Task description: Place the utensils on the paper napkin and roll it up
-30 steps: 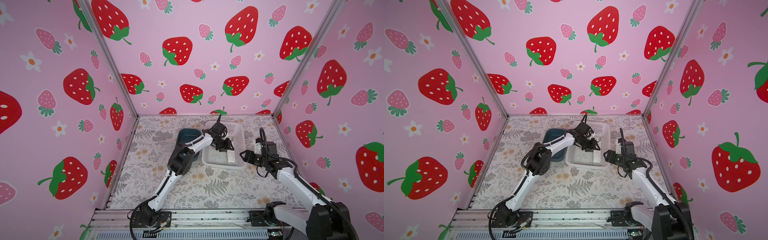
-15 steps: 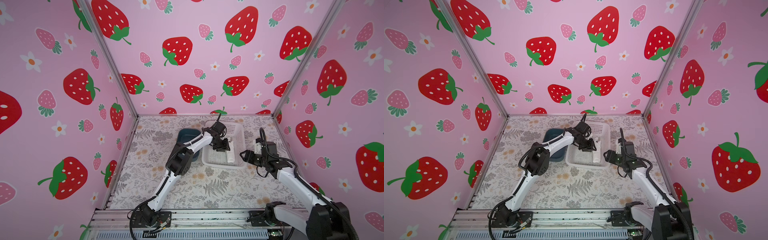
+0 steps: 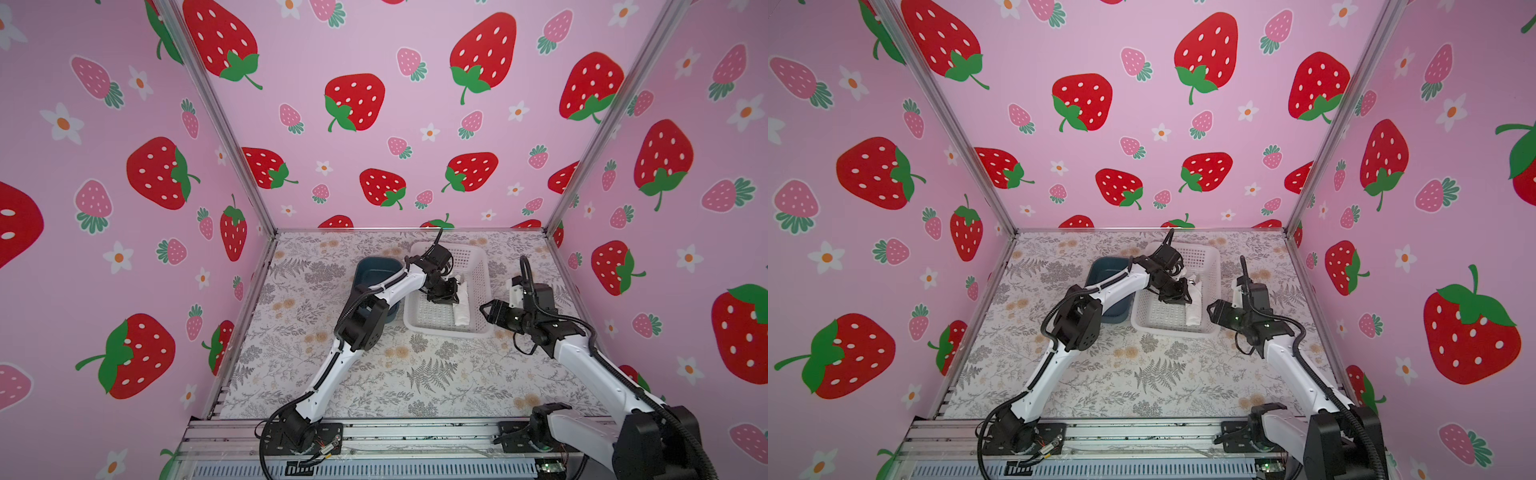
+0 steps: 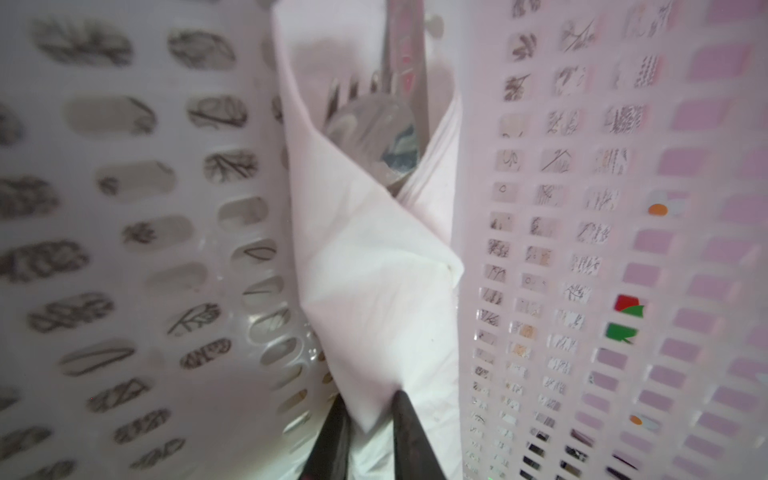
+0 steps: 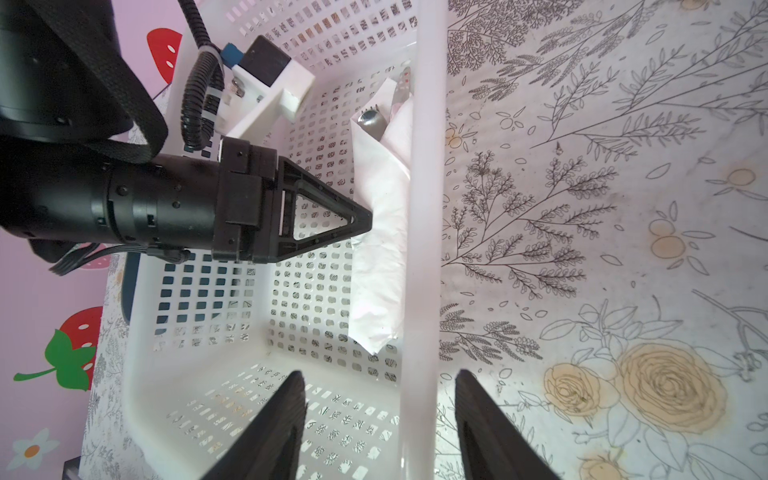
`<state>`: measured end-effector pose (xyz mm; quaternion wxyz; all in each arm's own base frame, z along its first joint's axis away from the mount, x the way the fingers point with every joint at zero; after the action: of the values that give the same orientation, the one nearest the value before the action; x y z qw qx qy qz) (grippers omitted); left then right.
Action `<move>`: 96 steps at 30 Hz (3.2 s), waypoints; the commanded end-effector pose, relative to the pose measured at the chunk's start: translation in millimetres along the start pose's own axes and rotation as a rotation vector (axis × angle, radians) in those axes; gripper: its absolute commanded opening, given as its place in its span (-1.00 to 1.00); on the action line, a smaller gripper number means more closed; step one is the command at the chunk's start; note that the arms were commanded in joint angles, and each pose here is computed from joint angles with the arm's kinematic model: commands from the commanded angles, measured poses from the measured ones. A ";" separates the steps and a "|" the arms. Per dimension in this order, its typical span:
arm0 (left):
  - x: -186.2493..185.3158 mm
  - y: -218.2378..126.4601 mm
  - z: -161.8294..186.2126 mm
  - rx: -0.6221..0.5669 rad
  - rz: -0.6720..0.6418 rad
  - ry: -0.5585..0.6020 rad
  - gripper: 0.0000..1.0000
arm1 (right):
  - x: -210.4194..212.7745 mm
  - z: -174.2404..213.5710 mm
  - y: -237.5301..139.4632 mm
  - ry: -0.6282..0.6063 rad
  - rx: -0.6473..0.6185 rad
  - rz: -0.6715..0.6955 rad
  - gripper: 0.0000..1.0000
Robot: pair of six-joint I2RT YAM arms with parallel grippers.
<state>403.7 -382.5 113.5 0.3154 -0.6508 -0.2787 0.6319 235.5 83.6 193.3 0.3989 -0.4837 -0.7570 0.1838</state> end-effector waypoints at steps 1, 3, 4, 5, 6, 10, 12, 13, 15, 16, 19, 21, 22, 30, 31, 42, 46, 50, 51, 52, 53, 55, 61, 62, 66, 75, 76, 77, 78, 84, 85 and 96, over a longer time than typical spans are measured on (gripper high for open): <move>3.1 11.3 3.0 0.028 -0.017 -0.006 -0.64 | -1.9 7.5 1.3 0.006 0.030 0.003 0.19; 3.2 13.1 2.5 0.033 -0.008 -0.004 -0.68 | -2.3 7.8 2.4 0.006 0.034 0.002 0.18; 3.2 14.6 2.2 0.035 -0.003 -0.003 -0.69 | -2.2 8.2 2.9 0.006 0.037 0.001 0.19; 2.9 16.4 2.0 0.043 0.008 -0.001 -0.70 | -2.3 8.3 2.9 0.005 0.038 0.000 0.18; 2.3 17.7 1.7 0.047 0.017 -0.001 -0.71 | -2.6 8.7 3.3 0.005 0.041 0.000 0.18; 2.7 22.7 0.0 0.058 0.036 0.009 -0.73 | -3.0 9.7 3.5 0.005 0.043 -0.001 0.19; 2.7 24.3 -0.4 0.063 0.045 0.009 -0.73 | -3.0 10.0 3.9 0.006 0.045 -0.001 0.18; 2.3 24.8 -0.2 0.065 0.047 0.010 -0.73 | -3.0 9.6 3.6 0.006 0.045 -0.002 0.18; 2.2 24.4 0.6 0.067 0.045 0.009 -0.73 | -2.7 9.5 3.5 0.006 0.045 -0.001 0.19; 2.4 23.9 1.0 0.065 0.042 0.011 -0.73 | -2.8 9.2 3.5 0.006 0.044 0.001 0.19; -3.3 15.5 1.1 0.048 0.041 0.023 -0.70 | -2.8 7.8 2.7 0.006 0.040 0.010 0.19; -9.8 6.5 0.8 0.028 0.043 0.035 -0.58 | -2.8 5.2 0.5 0.002 0.030 0.027 0.19; -14.1 -0.3 0.0 0.014 0.048 0.045 -0.54 | -3.0 3.6 -1.3 0.000 0.024 0.042 0.19; -58.8 -65.4 5.3 -0.116 0.090 0.163 -0.26 | -11.2 -13.6 -32.5 -0.008 -0.130 0.294 0.36; -63.3 -74.6 7.3 -0.134 0.089 0.177 -0.26 | -13.7 -15.0 -37.7 -0.005 -0.163 0.343 0.37; -52.4 -177.7 63.1 -0.456 -0.056 0.341 -0.08 | -47.8 -9.3 -61.8 -0.131 -0.521 0.813 0.57; -8.6 -214.2 87.4 -0.617 -0.131 0.297 0.05 | -58.2 2.8 -48.9 -0.264 -0.586 0.863 0.57; 33.5 -250.1 108.8 -0.758 -0.233 0.262 0.27 | -66.2 11.0 -33.9 -0.324 -0.580 0.885 0.57; 44.1 -258.7 113.8 -0.788 -0.263 0.248 0.32 | -67.9 13.4 -27.7 -0.346 -0.563 0.870 0.58; 55.1 -266.1 118.2 -0.812 -0.291 0.234 0.37 | -68.2 15.0 -22.5 -0.375 -0.555 0.848 0.58; 65.1 -272.9 122.0 -0.833 -0.314 0.216 0.43 | -66.7 14.7 -18.1 -0.407 -0.549 0.809 0.57; 88.3 -287.1 128.6 -0.874 -0.355 0.155 0.51 | -65.0 15.2 -9.3 -0.458 -0.536 0.748 0.59; 145.3 -313.0 149.3 -0.960 -0.476 -0.010 0.99 | -66.4 16.3 4.2 -0.525 -0.589 0.696 0.62; 152.1 -316.2 151.5 -0.975 -0.485 -0.034 0.99 | -65.6 14.3 6.6 -0.532 -0.587 0.684 0.62; 176.6 -325.5 156.1 -1.027 -0.533 -0.134 0.99 | -61.9 7.9 11.5 -0.589 -0.649 0.633 0.62; 205.6 -340.2 160.1 -1.120 -0.672 -0.227 0.99 | -67.8 -0.5 12.0 -0.609 -0.719 0.588 0.67; 209.1 -339.3 161.3 -1.132 -0.690 -0.225 0.99 | -69.8 -1.4 12.0 -0.600 -0.715 0.563 0.67; 211.8 -338.1 161.9 -1.140 -0.703 -0.222 0.99 | -71.7 -0.5 11.6 -0.593 -0.724 0.549 0.67; 214.9 -336.6 162.4 -1.150 -0.716 -0.218 0.99 | -73.2 2.9 12.0 -0.591 -0.742 0.532 0.68; 228.4 -332.6 158.2 -1.164 -0.759 -0.197 0.99 | -80.0 5.5 23.2 -0.563 -0.746 0.573 0.93; 232.1 -331.6 156.0 -1.164 -0.773 -0.196 0.99 | -86.2 1.6 29.6 -0.520 -0.705 0.616 0.99; 273.9 -306.5 120.8 -1.144 -0.763 -0.202 0.99 | -92.5 -5.8 33.4 -0.453 -0.688 0.686 0.99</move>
<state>297.6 31.0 170.2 0.1297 -0.4812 -0.8117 0.3046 279.9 18.9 133.6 -0.0422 -0.7441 -0.6496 0.1500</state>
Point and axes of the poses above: each gripper's point midway between its finger pads, its own y axis out along the fingers, its own x axis along the line the jaws close on, z = x × y, the point moved 10 cm from there along -y, back along the fingers, and after that the axes turned 9 degrees about -y, right-handed, at the moved point
